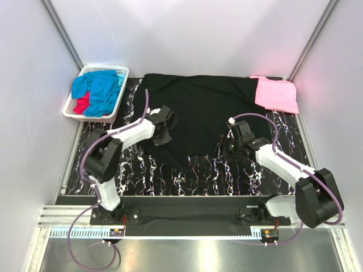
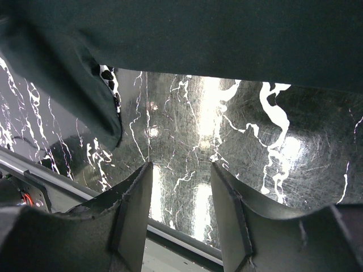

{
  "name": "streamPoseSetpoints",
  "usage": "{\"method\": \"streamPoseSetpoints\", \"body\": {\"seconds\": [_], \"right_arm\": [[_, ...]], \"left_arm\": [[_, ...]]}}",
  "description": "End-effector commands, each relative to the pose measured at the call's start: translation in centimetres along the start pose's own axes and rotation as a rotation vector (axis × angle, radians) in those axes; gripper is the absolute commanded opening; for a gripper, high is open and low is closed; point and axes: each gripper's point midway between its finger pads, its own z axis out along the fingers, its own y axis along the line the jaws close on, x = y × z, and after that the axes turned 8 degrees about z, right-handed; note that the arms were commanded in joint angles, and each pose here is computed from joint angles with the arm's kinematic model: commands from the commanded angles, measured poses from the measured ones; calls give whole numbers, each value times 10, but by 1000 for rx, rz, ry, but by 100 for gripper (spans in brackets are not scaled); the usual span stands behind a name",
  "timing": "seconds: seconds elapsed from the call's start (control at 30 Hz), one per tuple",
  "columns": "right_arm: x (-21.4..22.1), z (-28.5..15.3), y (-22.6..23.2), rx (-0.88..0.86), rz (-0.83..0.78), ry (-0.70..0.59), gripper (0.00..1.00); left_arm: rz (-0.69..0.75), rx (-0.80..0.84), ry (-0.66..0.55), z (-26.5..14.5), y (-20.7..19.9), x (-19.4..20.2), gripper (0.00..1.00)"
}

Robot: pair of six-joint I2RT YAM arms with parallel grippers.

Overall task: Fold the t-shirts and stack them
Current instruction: Flatten the tshirt out

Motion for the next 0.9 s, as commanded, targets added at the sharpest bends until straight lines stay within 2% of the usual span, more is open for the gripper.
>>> {"method": "streamPoseSetpoints", "body": {"seconds": [0.0, 0.13, 0.17, 0.27, 0.4, 0.63, 0.87], "right_arm": [[-16, -6, 15, -25, -36, -53, 52], [-14, -8, 15, -31, -34, -50, 52], [-14, -8, 15, -32, -34, -51, 52], [-12, -8, 14, -32, -35, -47, 52], [-12, -8, 14, -31, -33, -44, 52], [-10, -8, 11, -25, -30, -45, 52], [-10, -8, 11, -22, -25, -48, 52]], "left_arm": [[28, 43, -30, 19, -23, -19, 10], [28, 41, -79, 13, -20, -28, 30], [30, 40, -89, 10, -18, -29, 40], [29, 30, -131, -4, -7, -32, 57], [12, 30, -185, -28, 11, -30, 68], [-16, 2, -168, -38, 36, -7, 71], [-45, 4, -101, -19, 42, 10, 67]]}}
